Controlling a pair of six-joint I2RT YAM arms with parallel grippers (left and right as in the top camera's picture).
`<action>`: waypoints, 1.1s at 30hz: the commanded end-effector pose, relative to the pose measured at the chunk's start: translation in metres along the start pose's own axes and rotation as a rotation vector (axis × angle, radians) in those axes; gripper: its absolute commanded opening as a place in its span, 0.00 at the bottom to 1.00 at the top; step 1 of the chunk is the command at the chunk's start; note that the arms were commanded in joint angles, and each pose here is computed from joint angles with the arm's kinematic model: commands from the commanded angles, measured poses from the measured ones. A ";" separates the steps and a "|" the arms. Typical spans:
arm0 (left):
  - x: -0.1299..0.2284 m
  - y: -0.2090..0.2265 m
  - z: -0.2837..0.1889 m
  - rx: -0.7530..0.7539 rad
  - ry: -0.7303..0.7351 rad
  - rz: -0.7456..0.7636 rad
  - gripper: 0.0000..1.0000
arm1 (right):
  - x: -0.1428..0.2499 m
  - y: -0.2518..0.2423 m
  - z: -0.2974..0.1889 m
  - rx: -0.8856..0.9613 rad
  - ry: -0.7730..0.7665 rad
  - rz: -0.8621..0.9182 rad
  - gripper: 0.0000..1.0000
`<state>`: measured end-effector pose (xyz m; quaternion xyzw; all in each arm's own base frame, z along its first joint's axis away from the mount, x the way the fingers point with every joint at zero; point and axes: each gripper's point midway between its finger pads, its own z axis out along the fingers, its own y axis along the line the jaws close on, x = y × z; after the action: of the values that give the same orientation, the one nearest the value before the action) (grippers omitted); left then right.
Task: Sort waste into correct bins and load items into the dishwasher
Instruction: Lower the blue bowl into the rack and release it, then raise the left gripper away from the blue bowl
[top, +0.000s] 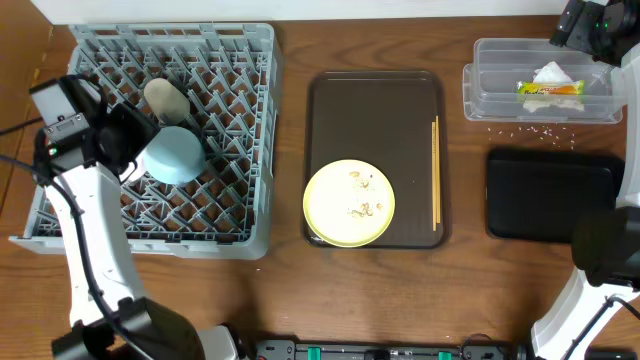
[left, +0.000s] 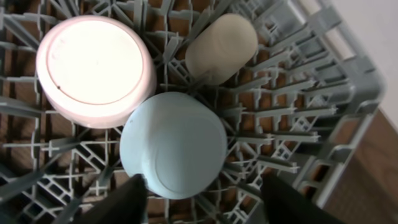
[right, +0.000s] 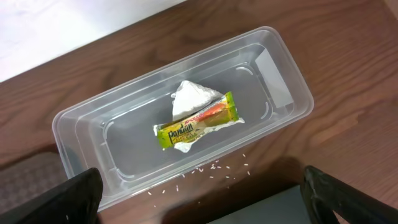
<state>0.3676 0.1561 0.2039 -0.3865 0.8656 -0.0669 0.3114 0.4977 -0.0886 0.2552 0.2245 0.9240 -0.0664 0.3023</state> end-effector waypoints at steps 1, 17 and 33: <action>0.013 0.014 0.021 -0.055 0.060 -0.009 0.54 | 0.002 0.001 0.001 0.003 0.004 -0.012 0.99; 0.043 0.042 0.075 -0.159 0.221 -0.039 0.40 | 0.002 0.001 0.001 0.003 0.004 -0.012 0.99; -0.004 0.039 0.018 -0.140 0.029 -0.074 0.21 | 0.002 0.001 0.001 0.003 0.004 -0.012 0.99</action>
<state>0.3555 0.1843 0.1270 -0.4401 0.8735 -0.0297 0.2059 0.4977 -0.0885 0.2552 0.2245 0.9240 -0.0662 0.3023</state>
